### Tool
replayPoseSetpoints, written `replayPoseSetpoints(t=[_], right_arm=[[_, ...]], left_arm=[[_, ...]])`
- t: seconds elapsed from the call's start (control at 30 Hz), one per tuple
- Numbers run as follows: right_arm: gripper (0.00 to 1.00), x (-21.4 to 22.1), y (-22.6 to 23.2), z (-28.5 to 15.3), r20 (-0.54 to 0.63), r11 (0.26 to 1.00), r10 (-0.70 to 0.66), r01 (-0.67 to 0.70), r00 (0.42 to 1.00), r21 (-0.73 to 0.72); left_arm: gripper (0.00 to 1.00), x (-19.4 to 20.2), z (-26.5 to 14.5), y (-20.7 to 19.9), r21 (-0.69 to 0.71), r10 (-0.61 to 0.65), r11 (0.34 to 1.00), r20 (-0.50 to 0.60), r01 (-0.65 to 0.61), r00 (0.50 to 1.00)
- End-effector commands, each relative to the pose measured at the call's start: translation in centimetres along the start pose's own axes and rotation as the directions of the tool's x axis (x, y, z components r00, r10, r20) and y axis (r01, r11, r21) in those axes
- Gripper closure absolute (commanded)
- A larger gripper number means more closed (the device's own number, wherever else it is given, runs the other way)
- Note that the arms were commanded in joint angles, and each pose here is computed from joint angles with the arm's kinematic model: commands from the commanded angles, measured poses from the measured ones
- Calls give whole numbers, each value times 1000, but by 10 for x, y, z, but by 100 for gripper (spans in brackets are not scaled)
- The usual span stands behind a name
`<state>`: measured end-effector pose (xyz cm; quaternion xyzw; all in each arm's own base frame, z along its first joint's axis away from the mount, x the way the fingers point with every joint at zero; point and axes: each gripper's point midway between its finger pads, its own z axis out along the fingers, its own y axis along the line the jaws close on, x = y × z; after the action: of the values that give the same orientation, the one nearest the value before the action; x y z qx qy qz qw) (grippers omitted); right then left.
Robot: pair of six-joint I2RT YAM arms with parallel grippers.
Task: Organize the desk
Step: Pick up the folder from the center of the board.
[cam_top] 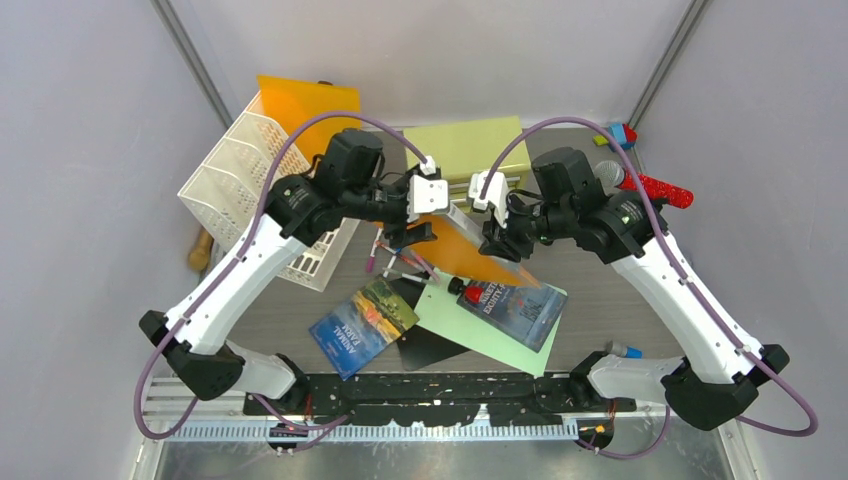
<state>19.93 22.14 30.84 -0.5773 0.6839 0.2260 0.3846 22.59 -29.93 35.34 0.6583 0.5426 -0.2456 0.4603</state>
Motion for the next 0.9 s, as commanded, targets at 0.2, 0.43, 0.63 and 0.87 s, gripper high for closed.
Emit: replayPoseSetpoints(t=[0.2,0.43,0.63,0.87], right_arm=[[100,-46,-17,-14,147,996,-47,34,988,88],[99,-56,-28,-24,160,988,-45,20,986,152],[68,-65,-49,-30,182,964,12,-59,983,258],[26,-77,-77,-45,281,885,140,-247,950,395]], left_arm=[[93,-10,-4,-11,6,22,1000,64,-22,998],[100,-25,-19,28,-197,4,980,66,9,998],[100,-26,-41,66,-401,-5,916,4,7,1000],[100,-42,-93,93,-587,18,809,-39,-37,999]])
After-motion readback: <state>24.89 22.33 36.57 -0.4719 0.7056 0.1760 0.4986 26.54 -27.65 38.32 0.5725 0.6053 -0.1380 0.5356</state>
